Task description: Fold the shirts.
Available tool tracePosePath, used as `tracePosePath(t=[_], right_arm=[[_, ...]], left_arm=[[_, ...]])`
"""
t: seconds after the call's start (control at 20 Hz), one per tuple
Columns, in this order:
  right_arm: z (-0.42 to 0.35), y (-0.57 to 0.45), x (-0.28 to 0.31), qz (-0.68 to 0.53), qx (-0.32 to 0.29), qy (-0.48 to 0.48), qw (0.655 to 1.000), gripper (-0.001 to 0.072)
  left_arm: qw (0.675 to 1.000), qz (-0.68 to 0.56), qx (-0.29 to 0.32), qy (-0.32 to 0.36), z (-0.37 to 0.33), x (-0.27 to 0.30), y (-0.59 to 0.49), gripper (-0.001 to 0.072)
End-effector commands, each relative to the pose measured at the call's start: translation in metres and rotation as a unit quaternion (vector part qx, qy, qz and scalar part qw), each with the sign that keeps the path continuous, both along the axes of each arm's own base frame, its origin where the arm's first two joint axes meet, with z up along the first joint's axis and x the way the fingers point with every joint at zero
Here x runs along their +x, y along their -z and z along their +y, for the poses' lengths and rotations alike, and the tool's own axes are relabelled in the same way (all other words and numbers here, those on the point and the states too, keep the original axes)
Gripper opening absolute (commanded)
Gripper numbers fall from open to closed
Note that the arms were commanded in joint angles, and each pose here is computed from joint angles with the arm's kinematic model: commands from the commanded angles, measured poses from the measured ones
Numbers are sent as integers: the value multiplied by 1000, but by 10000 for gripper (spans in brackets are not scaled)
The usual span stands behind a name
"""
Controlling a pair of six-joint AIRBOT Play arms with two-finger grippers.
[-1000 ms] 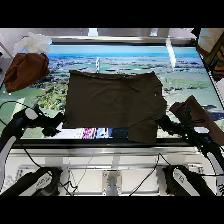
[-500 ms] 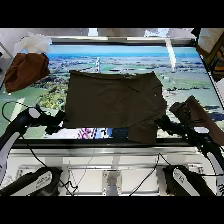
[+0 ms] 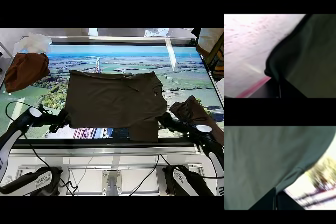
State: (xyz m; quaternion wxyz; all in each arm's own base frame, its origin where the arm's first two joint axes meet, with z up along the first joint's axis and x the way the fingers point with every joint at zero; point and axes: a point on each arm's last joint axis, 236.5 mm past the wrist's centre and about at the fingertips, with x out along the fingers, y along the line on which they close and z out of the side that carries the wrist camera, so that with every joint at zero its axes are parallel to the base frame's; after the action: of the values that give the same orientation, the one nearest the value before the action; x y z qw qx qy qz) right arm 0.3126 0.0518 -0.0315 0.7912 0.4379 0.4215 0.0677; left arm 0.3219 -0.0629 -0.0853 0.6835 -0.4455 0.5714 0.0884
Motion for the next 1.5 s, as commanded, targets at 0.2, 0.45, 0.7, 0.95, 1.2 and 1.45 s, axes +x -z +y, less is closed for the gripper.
tracePosePath(t=[0.2,0.45,0.7,0.95,1.2,1.45], right_arm=[[-24,-249,12,-303,-81,42,949,30],[-32,-434,-90,-491,-303,134,806,29],[-40,-563,-159,-575,-441,251,641,28],[-50,-518,-80,-535,-332,143,764,28],[-77,-433,6,-454,-228,40,860,28],[-34,-275,112,-311,-220,-79,921,28]], left_arm=[[843,-537,-34,26,-29,32,-345,12],[598,-789,124,-65,18,-118,-568,10],[528,-811,247,-60,27,-158,-621,10],[683,-697,219,31,11,-46,-530,10],[786,-579,204,71,20,66,-425,10],[848,-484,189,101,23,138,-322,10]])
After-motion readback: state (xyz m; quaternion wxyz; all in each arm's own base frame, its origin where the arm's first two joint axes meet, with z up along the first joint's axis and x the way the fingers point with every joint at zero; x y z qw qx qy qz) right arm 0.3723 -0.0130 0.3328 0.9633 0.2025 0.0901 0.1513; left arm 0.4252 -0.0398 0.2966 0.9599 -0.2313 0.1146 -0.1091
